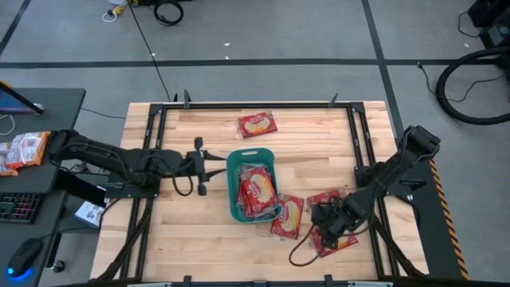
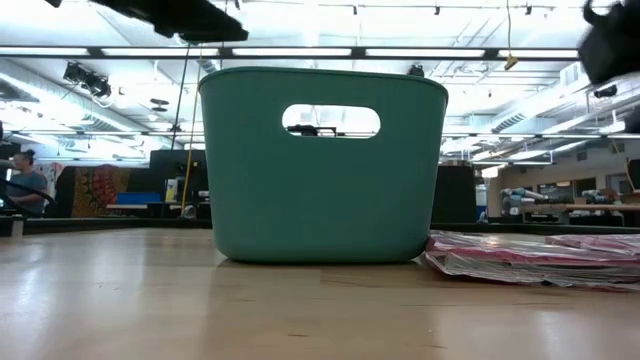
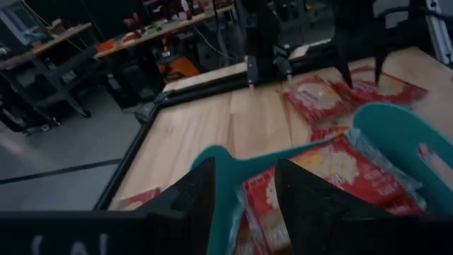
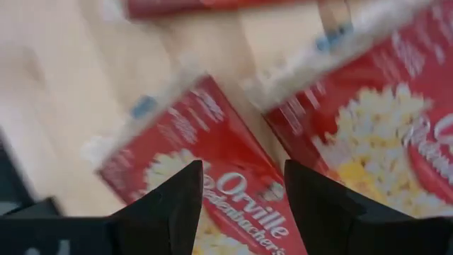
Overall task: Sort popcorn bags into baskets
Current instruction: Put the red popcorn bag into the green bin
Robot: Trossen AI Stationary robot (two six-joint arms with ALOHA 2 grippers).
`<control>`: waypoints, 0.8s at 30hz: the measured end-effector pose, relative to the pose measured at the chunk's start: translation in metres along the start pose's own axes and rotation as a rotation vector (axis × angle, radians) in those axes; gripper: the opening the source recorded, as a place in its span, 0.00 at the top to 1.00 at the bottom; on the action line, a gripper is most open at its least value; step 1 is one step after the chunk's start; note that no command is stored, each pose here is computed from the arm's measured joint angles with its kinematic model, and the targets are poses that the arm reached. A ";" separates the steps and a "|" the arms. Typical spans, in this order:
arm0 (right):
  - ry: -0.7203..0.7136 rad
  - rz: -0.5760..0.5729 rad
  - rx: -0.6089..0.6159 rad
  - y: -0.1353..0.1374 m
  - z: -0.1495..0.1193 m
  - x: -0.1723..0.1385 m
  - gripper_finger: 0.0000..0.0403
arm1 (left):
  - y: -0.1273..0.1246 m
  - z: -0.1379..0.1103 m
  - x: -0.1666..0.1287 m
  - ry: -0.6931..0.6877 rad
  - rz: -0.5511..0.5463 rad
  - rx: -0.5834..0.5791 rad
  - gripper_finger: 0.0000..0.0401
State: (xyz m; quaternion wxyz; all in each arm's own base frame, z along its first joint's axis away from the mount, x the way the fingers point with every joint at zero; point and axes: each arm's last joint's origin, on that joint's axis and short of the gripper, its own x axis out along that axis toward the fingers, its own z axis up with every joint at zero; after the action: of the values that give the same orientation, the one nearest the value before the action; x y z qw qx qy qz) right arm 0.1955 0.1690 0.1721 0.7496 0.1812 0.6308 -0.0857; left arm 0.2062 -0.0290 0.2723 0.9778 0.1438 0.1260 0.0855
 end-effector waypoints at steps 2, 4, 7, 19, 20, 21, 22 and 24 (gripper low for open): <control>0.017 -0.026 0.010 -0.001 -0.007 0.007 0.49 | 0.001 0.001 -0.003 -0.010 0.002 -0.004 0.62; 0.035 -0.057 -0.005 0.000 -0.011 0.013 0.49 | 0.002 0.002 -0.004 -0.014 0.004 -0.006 0.62; 0.062 -0.106 -0.060 0.001 -0.014 0.026 0.49 | 0.002 0.002 -0.005 -0.016 0.004 -0.006 0.62; -0.049 -0.455 -0.262 -0.029 0.001 0.024 0.50 | 0.002 0.002 -0.005 -0.015 0.003 -0.005 0.62; -0.058 -0.486 -0.270 -0.033 0.004 0.021 0.50 | 0.002 0.002 -0.005 -0.014 0.003 -0.004 0.62; -0.058 -0.516 -0.275 -0.037 0.007 0.019 0.50 | 0.002 0.002 -0.005 -0.014 0.003 -0.004 0.62; -0.054 -0.550 -0.273 -0.042 0.009 0.017 0.50 | 0.002 0.002 -0.005 -0.014 0.003 -0.004 0.62; -0.042 -0.598 -0.269 -0.050 0.014 0.014 0.50 | 0.002 0.002 -0.005 -0.013 0.003 -0.004 0.62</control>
State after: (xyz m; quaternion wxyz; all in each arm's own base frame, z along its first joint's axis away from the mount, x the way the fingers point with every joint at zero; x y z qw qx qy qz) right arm 0.1933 0.1192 0.1526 0.7214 -0.1146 0.6460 -0.2217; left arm 0.2020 -0.0282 0.2757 0.9788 0.1425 0.1190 0.0862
